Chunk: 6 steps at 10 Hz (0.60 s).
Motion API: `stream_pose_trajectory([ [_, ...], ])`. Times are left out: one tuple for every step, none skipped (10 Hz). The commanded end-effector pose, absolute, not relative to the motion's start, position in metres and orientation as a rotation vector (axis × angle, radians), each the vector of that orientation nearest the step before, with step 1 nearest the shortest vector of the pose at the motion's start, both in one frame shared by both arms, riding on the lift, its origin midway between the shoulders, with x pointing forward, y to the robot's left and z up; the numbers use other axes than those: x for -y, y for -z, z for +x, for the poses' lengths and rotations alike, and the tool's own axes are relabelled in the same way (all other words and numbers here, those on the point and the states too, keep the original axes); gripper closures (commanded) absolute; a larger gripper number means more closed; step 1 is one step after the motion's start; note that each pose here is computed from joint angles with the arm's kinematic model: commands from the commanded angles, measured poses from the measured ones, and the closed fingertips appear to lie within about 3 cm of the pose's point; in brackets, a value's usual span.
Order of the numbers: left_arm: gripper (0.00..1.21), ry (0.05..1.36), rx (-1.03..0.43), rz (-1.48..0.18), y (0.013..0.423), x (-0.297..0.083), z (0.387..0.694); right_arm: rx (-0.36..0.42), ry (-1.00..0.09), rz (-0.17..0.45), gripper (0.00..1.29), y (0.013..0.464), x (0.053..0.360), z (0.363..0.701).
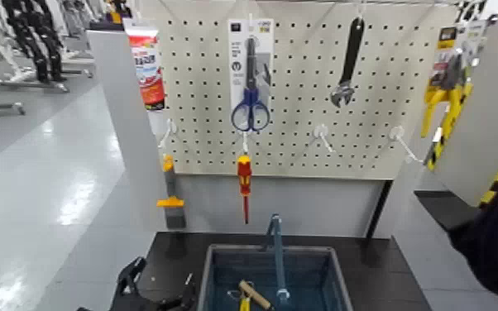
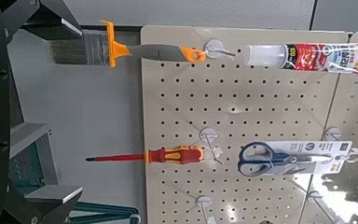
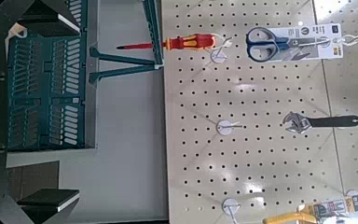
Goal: Put the blue scissors into the crate.
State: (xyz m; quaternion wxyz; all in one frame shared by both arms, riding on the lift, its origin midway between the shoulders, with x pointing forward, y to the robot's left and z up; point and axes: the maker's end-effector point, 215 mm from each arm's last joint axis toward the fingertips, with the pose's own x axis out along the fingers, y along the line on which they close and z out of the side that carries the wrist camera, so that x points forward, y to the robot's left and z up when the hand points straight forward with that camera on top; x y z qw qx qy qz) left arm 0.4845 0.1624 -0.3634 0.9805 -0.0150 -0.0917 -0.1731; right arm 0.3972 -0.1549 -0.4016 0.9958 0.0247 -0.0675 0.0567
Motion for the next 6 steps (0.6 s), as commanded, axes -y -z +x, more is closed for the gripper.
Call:
stream_pose_trajectory([
  [0.14, 0.348, 0.185, -0.028, 0.364, -0.163, 0.484, 0.137, -0.114, 0.05, 0.08, 0.401, 0.155, 0.397],
  [0.14, 0.35, 0.183, -0.028, 0.364, -0.163, 0.484, 0.137, -0.114, 0.05, 0.08, 0.401, 0.154, 0.397],
  [0.14, 0.355, 0.182, -0.032, 0.363, -0.162, 0.485, 0.137, -0.114, 0.05, 0.08, 0.401, 0.155, 0.397],
  [0.13, 0.381, 0.167, -0.039, 0.363, -0.159, 0.489, 0.135, -0.112, 0.051, 0.08, 0.401, 0.155, 0.397],
  [0.14, 0.411, 0.164, -0.043, 0.356, -0.154, 0.497, 0.135, -0.112, 0.051, 0.08, 0.401, 0.155, 0.397],
  [0.14, 0.43, 0.162, -0.049, 0.347, -0.152, 0.506, 0.137, -0.112, 0.051, 0.09, 0.401, 0.155, 0.397],
])
